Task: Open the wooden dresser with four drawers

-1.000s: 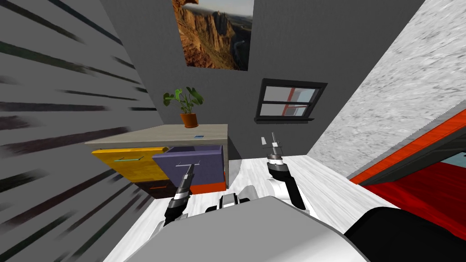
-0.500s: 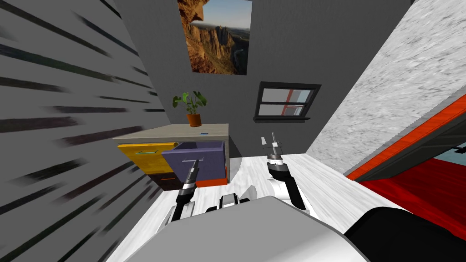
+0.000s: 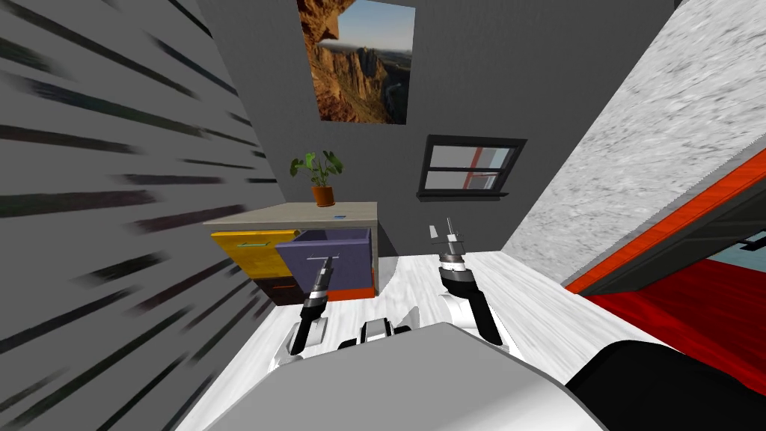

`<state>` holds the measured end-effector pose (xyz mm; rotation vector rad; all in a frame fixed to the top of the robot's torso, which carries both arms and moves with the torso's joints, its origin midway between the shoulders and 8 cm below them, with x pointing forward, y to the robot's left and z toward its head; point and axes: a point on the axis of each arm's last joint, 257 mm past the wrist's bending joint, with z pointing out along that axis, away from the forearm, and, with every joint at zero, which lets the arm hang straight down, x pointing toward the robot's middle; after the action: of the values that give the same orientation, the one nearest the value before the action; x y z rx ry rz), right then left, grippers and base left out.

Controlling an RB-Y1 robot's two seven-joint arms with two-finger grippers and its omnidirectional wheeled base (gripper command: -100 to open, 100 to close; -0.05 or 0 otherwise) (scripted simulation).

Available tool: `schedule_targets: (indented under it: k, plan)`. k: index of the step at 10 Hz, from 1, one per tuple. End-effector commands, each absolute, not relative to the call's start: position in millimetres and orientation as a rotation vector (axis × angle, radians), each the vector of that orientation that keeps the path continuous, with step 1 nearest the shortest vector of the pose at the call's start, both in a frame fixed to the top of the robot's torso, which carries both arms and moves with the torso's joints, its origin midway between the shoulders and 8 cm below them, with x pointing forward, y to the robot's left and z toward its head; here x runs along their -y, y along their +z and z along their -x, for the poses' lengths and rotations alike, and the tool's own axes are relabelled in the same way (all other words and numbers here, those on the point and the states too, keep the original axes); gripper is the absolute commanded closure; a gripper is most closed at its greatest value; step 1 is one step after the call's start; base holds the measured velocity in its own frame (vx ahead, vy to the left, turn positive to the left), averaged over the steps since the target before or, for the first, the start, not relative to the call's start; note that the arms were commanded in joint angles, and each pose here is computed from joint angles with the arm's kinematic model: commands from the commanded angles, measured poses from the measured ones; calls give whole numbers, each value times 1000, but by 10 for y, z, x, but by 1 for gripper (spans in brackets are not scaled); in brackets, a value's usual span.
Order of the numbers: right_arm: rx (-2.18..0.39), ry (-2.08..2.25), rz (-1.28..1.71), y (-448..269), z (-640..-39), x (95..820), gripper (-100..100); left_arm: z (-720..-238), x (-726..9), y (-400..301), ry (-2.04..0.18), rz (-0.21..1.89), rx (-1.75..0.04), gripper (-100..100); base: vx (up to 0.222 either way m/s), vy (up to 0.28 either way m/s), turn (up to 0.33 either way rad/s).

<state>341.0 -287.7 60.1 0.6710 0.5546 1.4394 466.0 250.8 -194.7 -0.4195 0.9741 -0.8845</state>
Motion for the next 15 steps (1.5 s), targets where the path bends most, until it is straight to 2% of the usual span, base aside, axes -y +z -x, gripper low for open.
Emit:
schedule_targets:
  k: [1,9,10,15]
  plan:
    - [-554,1440,-671,601,-3410,2877,0,-4843,-2432,-1932,-886,414,-975,100,-140,40,8]
    - [-555,1439,-671,601,-3410,2877,0,-5426,-2085,-1800,-897,392,-984,100,-125,34,19]
    - [-555,1439,-671,600,-3410,2877,0,-5485,-2099,-1779,-900,403,-998,-100,-78,13,19]
    - [-555,1439,-671,600,-3410,2877,0,-5808,-2056,-1449,-912,399,-1001,-100,-59,-7,24]
